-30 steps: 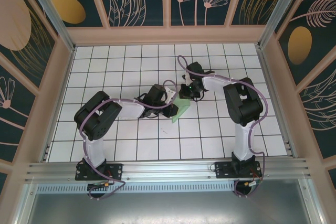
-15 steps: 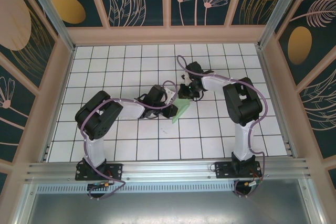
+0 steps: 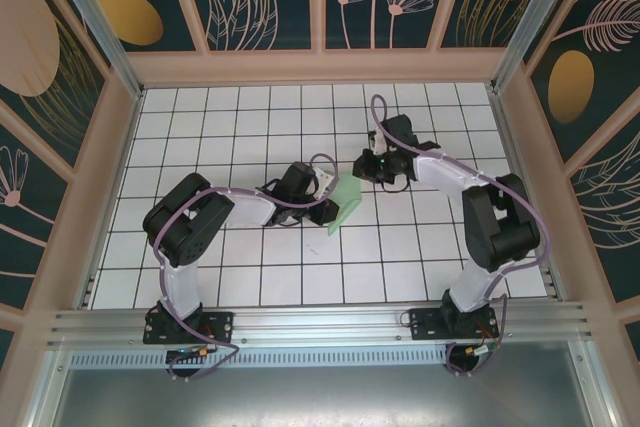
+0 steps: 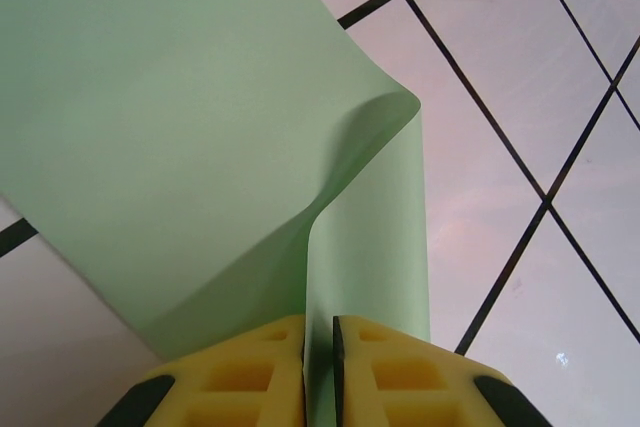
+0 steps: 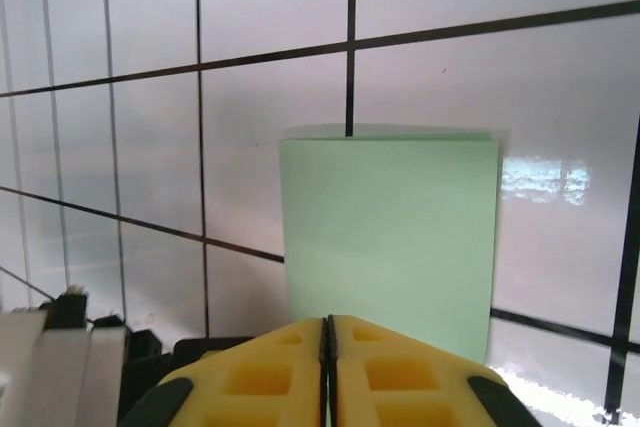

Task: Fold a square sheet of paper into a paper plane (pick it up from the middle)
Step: Third fold the triangle at the center of the table.

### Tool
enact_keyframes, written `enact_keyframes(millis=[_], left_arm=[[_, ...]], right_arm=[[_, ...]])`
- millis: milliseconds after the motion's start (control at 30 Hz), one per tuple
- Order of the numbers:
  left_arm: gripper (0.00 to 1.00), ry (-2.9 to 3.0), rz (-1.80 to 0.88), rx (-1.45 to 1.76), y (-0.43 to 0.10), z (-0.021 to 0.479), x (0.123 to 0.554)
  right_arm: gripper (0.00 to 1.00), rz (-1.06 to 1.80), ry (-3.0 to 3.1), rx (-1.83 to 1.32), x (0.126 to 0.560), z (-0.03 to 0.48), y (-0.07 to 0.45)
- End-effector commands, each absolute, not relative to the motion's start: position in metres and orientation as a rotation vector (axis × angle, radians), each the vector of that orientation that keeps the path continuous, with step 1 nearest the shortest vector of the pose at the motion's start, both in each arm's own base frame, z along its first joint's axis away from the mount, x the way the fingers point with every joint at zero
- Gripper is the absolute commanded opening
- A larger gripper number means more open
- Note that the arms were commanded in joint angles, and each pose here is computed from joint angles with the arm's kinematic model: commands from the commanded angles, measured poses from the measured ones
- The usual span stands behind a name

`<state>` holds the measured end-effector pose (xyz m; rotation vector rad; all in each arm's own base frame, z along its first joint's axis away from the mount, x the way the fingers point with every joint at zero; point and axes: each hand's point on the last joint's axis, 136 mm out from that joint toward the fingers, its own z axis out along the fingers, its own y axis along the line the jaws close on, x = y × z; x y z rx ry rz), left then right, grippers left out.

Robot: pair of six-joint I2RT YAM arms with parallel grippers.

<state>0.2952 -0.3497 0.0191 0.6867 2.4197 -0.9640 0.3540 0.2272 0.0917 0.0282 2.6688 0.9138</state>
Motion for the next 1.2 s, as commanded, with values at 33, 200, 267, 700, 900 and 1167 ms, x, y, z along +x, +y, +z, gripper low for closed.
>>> enact_keyframes(millis=[33, 200, 267, 700, 900, 1167], left_arm=[[0.18, 2.456, -0.982, 0.672, -0.345, 0.006, 0.290], [0.18, 2.451, -1.005, 0.674, -0.348, 0.007, 0.289], [0.18, 2.456, -1.009, 0.674, -0.348, 0.006, 0.289], [0.18, 2.460, -1.002, 0.677, -0.346, 0.006, 0.287], [0.18, 2.463, -1.000, 0.677, -0.345, 0.006, 0.287], [0.18, 2.466, -0.993, 0.672, -0.344, 0.007, 0.286]], right_arm=[[0.07, 1.094, 2.675, 0.098, 0.322, 0.086, 0.238], [0.06, 1.183, 2.669, 0.117, 0.309, 0.081, 0.245], [0.06, 1.190, 2.691, 0.124, 0.305, 0.075, 0.249], [0.06, 1.118, 2.801, 0.210, 0.300, 0.026, 0.246], [0.07, 1.022, 2.852, 0.219, 0.295, 0.006, 0.235], [0.07, 0.950, 2.880, 0.240, 0.288, -0.005, 0.226]])
